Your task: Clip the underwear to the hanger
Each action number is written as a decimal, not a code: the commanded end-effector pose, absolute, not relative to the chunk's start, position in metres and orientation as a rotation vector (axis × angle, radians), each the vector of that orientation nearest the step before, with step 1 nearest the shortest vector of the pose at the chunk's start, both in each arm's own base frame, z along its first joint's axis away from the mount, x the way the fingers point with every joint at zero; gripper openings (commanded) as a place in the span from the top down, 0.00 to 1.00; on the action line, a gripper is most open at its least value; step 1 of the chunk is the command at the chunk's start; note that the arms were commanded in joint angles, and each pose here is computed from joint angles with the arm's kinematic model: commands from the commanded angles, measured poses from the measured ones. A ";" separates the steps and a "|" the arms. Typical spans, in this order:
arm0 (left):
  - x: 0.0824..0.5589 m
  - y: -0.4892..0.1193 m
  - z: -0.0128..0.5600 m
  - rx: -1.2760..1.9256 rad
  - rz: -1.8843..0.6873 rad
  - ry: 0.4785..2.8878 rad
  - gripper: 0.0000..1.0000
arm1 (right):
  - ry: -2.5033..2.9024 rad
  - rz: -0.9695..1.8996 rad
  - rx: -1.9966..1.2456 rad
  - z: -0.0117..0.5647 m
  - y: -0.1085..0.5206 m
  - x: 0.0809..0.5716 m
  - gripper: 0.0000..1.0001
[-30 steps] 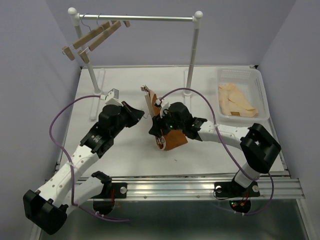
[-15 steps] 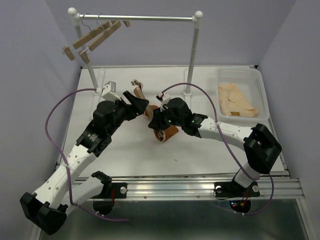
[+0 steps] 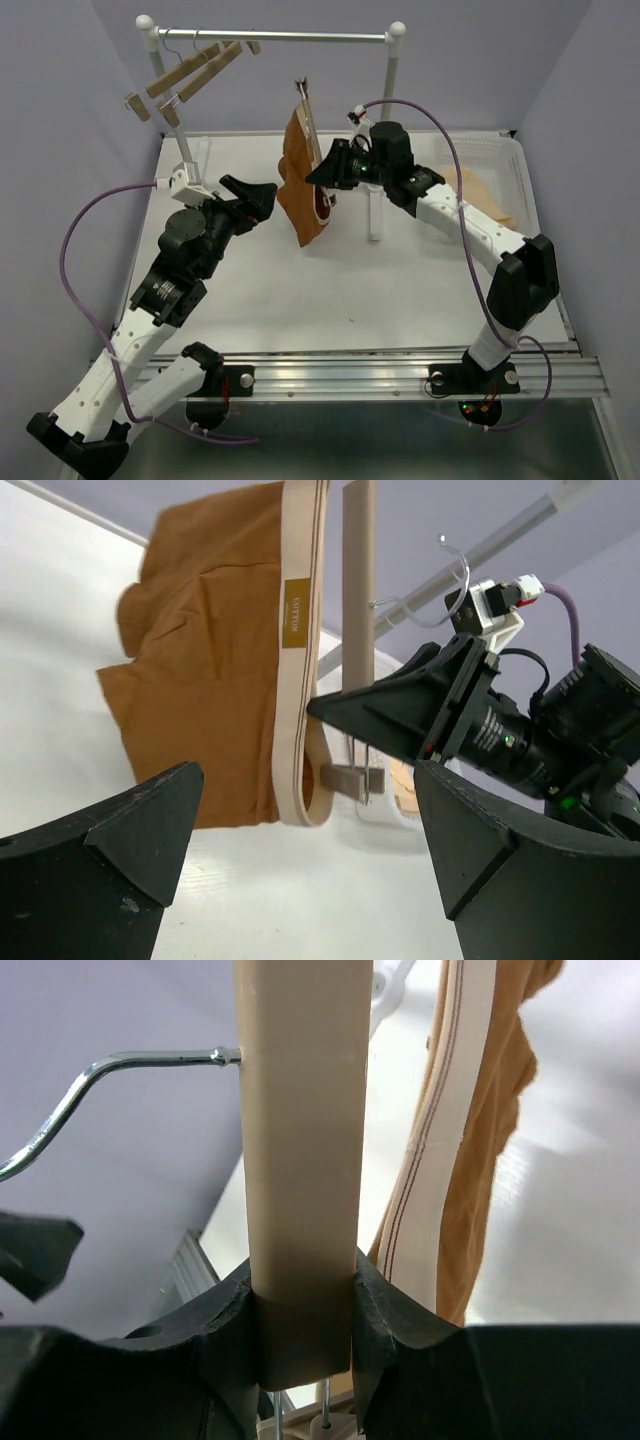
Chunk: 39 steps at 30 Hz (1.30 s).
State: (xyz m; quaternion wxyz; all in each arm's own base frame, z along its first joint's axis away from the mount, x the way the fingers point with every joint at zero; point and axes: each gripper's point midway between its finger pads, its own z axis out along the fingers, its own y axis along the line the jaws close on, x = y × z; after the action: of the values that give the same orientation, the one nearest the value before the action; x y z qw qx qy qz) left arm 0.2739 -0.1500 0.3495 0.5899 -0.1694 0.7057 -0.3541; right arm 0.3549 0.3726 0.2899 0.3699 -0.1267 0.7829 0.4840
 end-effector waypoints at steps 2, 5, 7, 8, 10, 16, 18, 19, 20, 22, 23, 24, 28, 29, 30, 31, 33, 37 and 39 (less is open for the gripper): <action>0.268 -0.123 0.379 -0.473 -0.769 1.532 0.01 | 1.962 1.376 -0.239 0.336 0.366 0.386 0.87; 0.268 -0.116 0.374 -0.495 -0.738 1.539 0.01 | 1.904 1.405 -0.219 0.364 0.366 0.405 0.87; 0.267 -0.115 0.370 -0.500 -0.727 1.548 0.01 | 1.864 1.414 -0.190 0.383 0.365 0.417 0.87; 0.267 -0.115 0.369 -0.503 -0.724 1.550 0.01 | 1.848 1.412 -0.177 0.390 0.366 0.421 0.87; 0.268 -0.114 0.367 -0.507 -0.718 1.553 0.01 | 1.825 1.384 -0.108 0.396 0.362 0.440 0.86; 0.265 -0.107 0.372 -0.514 -0.703 1.534 0.01 | 1.708 1.402 -0.055 0.432 0.367 0.462 0.86; 0.263 -0.104 0.371 -0.523 -0.689 1.529 0.01 | 1.662 1.408 -0.054 0.442 0.367 0.466 0.86; 0.263 -0.102 0.371 -0.528 -0.683 1.525 0.01 | 1.643 1.413 -0.051 0.447 0.367 0.466 0.86; 0.263 -0.101 0.370 -0.533 -0.675 1.529 0.01 | 1.619 1.422 -0.052 0.454 0.367 0.466 0.86; 0.262 -0.099 0.370 -0.540 -0.673 1.526 0.01 | 1.602 1.426 -0.041 0.460 0.367 0.469 0.86; 0.262 -0.099 0.369 -0.541 -0.671 1.527 0.01 | 1.589 1.430 -0.027 0.462 0.367 0.472 0.86; 0.261 -0.099 0.369 -0.540 -0.674 1.528 0.01 | 1.560 1.436 -0.026 0.469 0.367 0.473 0.86; 0.260 -0.105 0.370 -0.523 -0.709 1.535 0.01 | 1.536 1.436 0.052 0.471 0.365 0.485 0.86; 0.260 -0.107 0.370 -0.514 -0.719 1.538 0.01 | 1.524 1.436 0.080 0.472 0.363 0.489 0.86; 0.260 -0.108 0.371 -0.513 -0.722 1.537 0.01 | 1.527 1.440 0.093 0.468 0.365 0.493 0.86; 0.260 -0.108 0.369 -0.511 -0.721 1.541 0.01 | 1.529 1.444 0.102 0.466 0.366 0.496 0.86; 0.258 -0.108 0.369 -0.515 -0.725 1.539 0.01 | 1.515 1.455 0.127 0.471 0.366 0.499 0.86; 0.257 -0.109 0.365 -0.517 -0.742 1.542 0.01 | 1.506 1.486 0.187 0.468 0.367 0.507 0.84; 0.256 -0.113 0.364 -0.505 -0.763 1.548 0.01 | 1.498 1.495 0.218 0.466 0.367 0.512 0.84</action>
State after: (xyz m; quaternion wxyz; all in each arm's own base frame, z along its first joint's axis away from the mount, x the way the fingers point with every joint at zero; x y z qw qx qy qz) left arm 0.2600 -0.1118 0.3525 0.6148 -0.2217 0.6903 -0.3106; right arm 0.5082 0.3756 0.4167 0.4488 0.0721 0.6758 0.5802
